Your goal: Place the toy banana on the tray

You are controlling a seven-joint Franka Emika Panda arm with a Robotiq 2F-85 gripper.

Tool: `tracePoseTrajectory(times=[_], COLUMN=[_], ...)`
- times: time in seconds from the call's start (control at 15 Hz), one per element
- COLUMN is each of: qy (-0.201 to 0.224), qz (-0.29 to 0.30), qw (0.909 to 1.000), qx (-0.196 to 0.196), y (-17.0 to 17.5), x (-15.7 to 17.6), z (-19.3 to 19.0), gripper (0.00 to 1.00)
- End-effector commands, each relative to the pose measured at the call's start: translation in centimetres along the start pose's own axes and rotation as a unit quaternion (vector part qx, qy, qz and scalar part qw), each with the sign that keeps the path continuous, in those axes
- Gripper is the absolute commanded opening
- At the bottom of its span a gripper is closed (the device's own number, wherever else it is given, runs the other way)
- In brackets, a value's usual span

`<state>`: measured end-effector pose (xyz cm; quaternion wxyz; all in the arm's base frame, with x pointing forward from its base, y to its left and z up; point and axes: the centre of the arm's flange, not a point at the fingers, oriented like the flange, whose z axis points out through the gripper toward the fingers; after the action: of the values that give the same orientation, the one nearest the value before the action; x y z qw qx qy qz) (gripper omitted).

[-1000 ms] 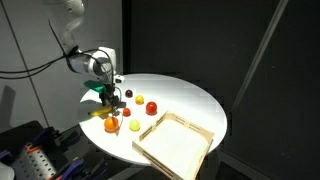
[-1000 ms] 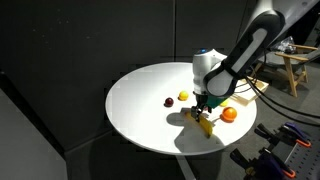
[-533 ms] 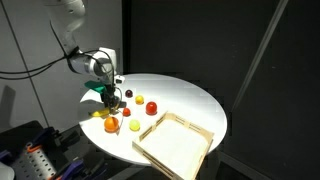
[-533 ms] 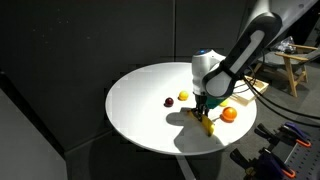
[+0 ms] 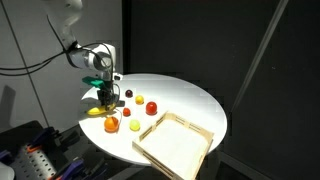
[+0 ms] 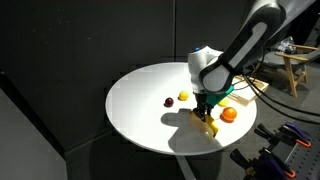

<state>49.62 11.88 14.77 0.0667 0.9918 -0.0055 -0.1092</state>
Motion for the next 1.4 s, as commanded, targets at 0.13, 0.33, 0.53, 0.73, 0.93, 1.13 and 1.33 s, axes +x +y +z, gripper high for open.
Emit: tracePoseTrajectory(times=[0.13, 0.33, 0.53, 0.73, 0.93, 1.13, 1.33], qy=[0.008, 0.026, 0.038, 0.045, 0.050, 0.055, 0.059], qz=[-0.004, 0.003, 0.029, 0.063, 0.092, 0.125, 0.158], qw=[0.9999, 0.9996, 0.9986, 0.9961, 0.9932, 0.9889, 0.9837], qx=[0.005, 0.012, 0.025, 0.042, 0.052, 0.058, 0.062], y=[0.0, 0.5, 1.7, 3.7, 6.1, 8.7, 11.2], x=[-0.9, -1.2, -1.2, -1.0, -0.8, -0.4, 0.0], z=[-5.9, -8.3, -10.4, -12.2, -13.6, -14.6, -15.2], gripper=[0.15, 0.15, 0.15, 0.15, 0.15, 0.15, 0.15])
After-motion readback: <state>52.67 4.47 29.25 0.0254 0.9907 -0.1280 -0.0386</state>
